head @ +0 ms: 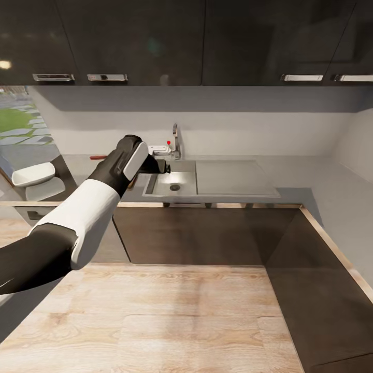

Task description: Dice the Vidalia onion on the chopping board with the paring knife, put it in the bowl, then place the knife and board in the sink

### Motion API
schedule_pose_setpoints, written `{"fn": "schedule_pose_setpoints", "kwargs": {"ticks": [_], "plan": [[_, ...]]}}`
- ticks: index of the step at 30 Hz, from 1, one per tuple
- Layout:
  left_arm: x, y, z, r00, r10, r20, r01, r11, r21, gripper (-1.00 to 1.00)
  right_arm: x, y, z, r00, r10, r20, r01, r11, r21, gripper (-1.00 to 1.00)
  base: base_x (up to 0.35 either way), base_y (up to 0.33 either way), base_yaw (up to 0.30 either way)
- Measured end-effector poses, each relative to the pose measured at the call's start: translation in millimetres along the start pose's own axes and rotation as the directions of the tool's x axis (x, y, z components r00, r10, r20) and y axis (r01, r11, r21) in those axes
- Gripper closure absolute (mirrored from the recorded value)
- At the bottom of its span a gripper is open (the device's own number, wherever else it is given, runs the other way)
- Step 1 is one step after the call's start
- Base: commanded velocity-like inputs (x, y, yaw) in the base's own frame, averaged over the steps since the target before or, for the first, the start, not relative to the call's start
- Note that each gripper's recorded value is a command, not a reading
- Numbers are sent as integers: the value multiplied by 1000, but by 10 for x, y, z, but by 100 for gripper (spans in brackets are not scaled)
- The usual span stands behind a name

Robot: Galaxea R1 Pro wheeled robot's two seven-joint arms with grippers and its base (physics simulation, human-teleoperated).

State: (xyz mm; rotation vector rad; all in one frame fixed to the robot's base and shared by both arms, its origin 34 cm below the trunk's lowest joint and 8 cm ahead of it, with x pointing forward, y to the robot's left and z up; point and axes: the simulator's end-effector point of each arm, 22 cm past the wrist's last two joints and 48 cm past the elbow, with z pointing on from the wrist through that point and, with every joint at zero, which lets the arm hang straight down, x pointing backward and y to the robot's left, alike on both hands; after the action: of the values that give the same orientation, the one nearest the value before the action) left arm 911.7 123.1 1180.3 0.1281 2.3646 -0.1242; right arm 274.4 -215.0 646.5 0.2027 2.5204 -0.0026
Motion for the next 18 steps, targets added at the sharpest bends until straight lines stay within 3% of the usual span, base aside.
{"fn": "schedule_pose_setpoints", "kwargs": {"ticks": [8,18], "plan": [[47,-23,28,1000,4,-13,-4,1000,0,-100,0,1,-1,1000,0,0,0,1000,0,-100,260,-152,0],[290,-3,171,997,-2,-78,1,1000,-10,-100,3,4,-1,1000,1,-1,-1,1000,0,-100,285,-173,0]]}}
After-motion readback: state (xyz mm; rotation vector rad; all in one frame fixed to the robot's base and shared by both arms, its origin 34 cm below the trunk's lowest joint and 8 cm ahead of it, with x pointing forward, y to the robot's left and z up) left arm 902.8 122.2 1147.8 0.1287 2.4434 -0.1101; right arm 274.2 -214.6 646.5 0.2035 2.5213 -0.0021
